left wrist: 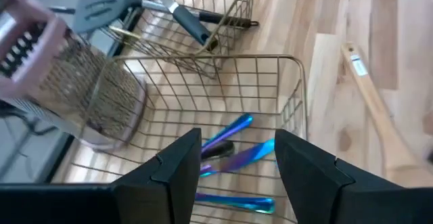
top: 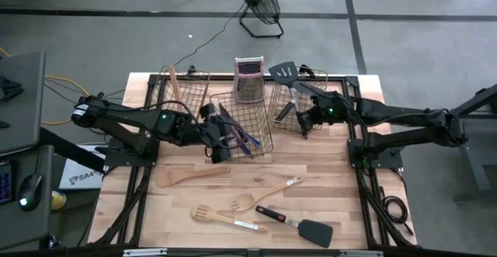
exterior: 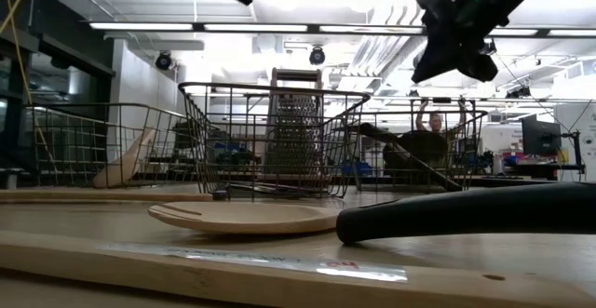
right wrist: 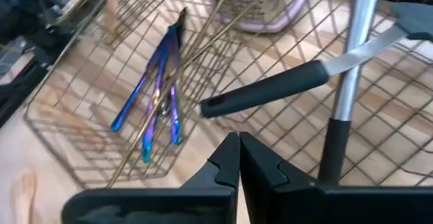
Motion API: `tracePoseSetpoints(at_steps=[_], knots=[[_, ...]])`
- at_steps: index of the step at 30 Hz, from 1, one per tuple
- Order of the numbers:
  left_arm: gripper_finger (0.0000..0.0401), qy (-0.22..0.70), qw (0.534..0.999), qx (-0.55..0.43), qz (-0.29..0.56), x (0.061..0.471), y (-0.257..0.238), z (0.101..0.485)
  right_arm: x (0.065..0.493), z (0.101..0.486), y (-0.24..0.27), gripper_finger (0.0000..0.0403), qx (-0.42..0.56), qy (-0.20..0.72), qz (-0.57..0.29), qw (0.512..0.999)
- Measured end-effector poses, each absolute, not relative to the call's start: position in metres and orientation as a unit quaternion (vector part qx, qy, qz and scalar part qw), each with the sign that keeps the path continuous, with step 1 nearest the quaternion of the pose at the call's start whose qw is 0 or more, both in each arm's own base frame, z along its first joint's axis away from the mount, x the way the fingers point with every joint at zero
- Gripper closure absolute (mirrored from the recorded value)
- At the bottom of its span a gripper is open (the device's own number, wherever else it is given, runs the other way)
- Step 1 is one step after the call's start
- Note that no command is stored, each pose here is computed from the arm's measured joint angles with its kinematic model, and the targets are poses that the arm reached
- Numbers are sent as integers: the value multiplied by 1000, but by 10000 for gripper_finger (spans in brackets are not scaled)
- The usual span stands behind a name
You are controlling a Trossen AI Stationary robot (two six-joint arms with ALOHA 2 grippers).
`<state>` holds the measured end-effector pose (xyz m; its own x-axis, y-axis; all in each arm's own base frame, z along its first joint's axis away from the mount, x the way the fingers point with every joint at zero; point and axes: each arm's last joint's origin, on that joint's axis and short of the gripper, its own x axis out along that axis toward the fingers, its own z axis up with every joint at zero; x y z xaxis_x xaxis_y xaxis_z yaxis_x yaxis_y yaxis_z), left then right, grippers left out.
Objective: Pick & Place Kitchen Items
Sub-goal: Put the top brown serving spoon into the left wire basket
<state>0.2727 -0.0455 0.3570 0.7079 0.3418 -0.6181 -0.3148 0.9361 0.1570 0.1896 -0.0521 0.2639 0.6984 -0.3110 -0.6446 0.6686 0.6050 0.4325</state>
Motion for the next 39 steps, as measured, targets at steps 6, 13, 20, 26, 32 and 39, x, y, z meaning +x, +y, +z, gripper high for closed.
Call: tracePoseSetpoints(at_steps=[6, 13, 20, 26, 32, 39], knots=[[217, 348, 917, -45, 189, 247, -41, 336, 188, 269, -38, 401, 333, 260, -252, 870], [217, 362, 907, -128, 174, 209, -35, 312, 183, 276, -24, 401, 325, 253, -217, 885], [217, 415, 875, -182, 169, 186, -33, 272, 170, 286, -10, 401, 299, 229, -203, 904], [217, 449, 851, -222, 158, 180, -34, 253, 153, 298, 5, 401, 269, 188, -197, 924], [217, 471, 839, -232, 143, 178, -35, 247, 149, 300, 23, 401, 255, 181, -177, 933], [217, 476, 837, -232, 138, 177, -35, 246, 144, 302, 43, 401, 242, 129, -195, 942]])
